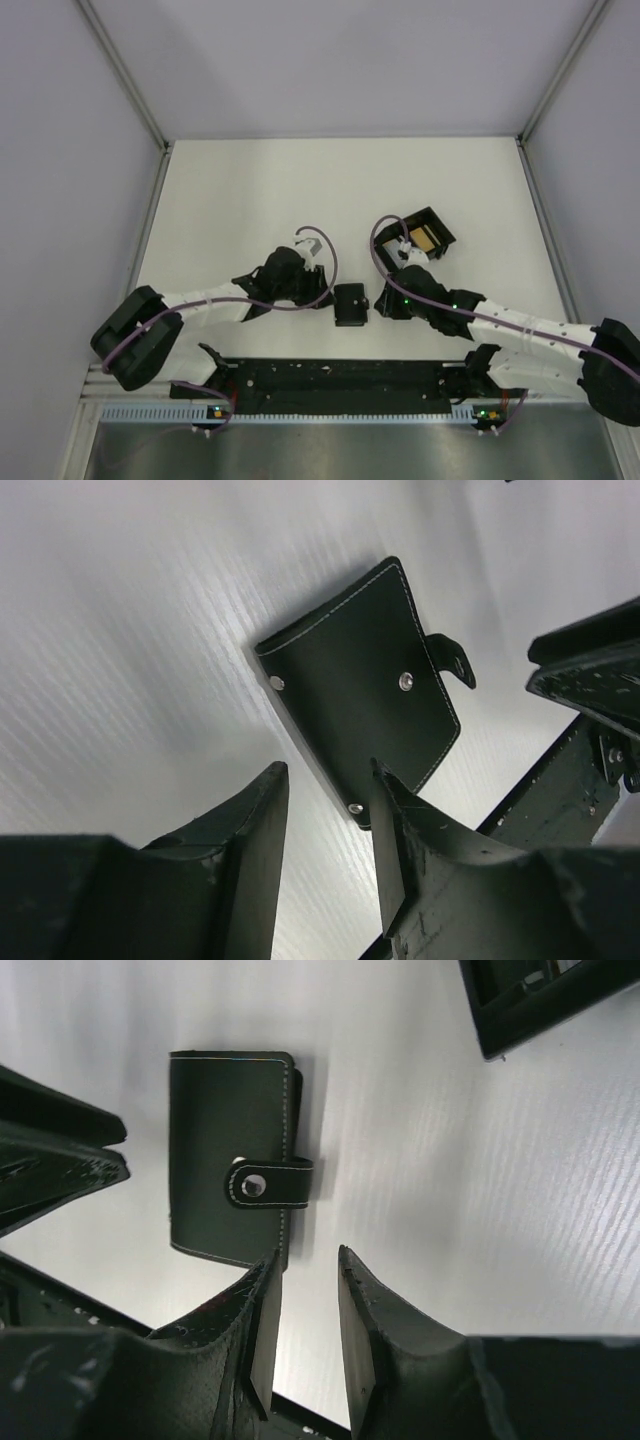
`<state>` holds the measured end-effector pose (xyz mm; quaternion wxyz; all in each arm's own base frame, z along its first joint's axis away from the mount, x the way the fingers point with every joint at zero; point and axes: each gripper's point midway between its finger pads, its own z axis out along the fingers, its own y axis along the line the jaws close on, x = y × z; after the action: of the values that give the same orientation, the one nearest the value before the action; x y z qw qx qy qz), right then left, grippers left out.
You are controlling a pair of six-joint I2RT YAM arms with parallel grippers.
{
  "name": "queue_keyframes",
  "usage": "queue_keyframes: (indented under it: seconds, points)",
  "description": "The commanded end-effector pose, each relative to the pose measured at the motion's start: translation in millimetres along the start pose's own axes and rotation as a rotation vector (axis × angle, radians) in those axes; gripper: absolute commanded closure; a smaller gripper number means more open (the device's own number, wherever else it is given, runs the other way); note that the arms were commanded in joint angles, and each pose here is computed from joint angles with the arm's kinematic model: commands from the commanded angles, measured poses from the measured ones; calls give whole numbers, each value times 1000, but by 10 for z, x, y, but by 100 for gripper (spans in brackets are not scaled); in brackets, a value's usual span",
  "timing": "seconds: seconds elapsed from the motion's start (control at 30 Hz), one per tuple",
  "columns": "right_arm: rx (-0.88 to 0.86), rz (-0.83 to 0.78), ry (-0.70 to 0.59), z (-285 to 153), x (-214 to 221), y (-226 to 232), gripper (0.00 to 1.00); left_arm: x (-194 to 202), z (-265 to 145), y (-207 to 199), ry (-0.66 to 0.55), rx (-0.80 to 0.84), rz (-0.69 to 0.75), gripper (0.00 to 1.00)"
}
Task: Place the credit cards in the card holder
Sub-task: Close the card holder at the center of the board.
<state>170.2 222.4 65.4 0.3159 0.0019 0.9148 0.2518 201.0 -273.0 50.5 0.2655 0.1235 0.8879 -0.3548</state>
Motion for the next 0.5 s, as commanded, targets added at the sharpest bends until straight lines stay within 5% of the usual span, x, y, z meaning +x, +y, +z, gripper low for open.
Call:
queue_keyframes:
  seconds: [0.0, 0.23, 0.37, 0.4, 0.47]
  points:
    - [-6, -13, -22, 50, -238, 141, 71, 30, 27, -174, 8, 63, 0, 60]
    - [-18, -27, -2, 126, -271, 214, 71, 64, 127, -236, 28, 62, -10, 70]
    - [-19, -27, 16, 174, -233, 213, 72, 48, 164, -243, 21, 57, -32, 85]
    - [-21, -28, 18, 181, -231, 220, 72, 28, 166, -271, 14, 67, -30, 98]
    - [-31, -27, 26, 198, -213, 245, 72, -9, 165, -320, 2, 87, -39, 100]
